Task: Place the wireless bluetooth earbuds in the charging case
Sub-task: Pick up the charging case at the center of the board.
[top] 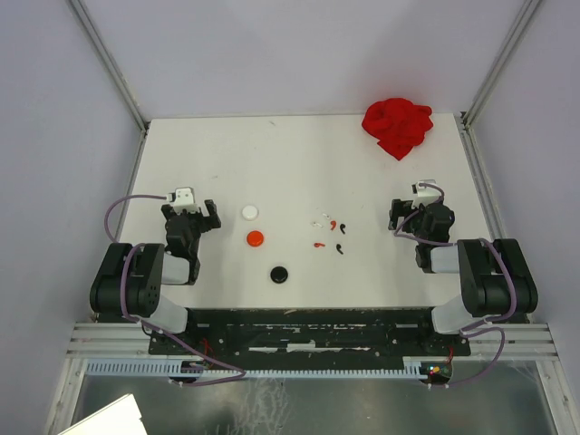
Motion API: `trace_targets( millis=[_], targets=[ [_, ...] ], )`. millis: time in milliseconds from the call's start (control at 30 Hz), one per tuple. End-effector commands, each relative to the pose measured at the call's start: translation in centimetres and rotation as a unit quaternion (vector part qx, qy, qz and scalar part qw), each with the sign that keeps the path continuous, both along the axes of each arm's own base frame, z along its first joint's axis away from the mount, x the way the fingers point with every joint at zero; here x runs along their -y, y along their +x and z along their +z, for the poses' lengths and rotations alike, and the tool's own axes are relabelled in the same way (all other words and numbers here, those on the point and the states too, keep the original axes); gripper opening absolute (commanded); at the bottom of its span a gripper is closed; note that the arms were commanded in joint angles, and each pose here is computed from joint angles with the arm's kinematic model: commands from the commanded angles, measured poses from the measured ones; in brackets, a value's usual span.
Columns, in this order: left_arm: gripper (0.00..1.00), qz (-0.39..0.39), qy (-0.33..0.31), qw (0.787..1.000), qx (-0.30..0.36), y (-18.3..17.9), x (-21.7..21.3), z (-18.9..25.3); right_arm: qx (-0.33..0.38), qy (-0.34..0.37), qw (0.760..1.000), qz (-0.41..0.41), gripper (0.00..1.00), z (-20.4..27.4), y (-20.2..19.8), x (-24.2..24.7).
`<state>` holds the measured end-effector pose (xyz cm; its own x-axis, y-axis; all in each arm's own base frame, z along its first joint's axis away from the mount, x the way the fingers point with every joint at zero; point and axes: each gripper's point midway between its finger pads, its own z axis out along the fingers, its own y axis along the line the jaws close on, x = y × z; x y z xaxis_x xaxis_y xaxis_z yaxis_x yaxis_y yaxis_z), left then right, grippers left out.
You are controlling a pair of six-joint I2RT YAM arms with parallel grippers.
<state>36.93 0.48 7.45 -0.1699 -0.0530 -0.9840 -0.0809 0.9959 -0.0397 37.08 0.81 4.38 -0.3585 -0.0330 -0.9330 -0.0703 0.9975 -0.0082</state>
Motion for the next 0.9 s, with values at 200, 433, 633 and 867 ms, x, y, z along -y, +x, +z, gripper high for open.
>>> trace_targets(
  millis=[200, 433, 633, 867],
  targets=[
    [0.99, -0.002, 0.022, 0.999, 0.032, 0.7, -0.2, 1.7, 0.046, 0.002, 0.999, 0.001, 0.99, 2.6, 1.7, -0.1],
    [0.99, -0.002, 0.022, 0.999, 0.033, 0.7, -0.3, 1.7, 0.046, 0.002, 0.999, 0.001, 0.99, 2.6, 1.7, -0.1],
    [0.99, -0.002, 0.022, 0.999, 0.032, 0.7, -0.3, 1.6, 0.046, 0.002, 0.999, 0.001, 0.99, 2.6, 1.7, 0.0],
    [0.99, 0.015, -0.016, 1.0, -0.02, 2.8, 0.0, 6.7, 0.016, 0.018, 1.0, -0.001, 0.99, 8.6, 1.9, -0.8]
  ],
)
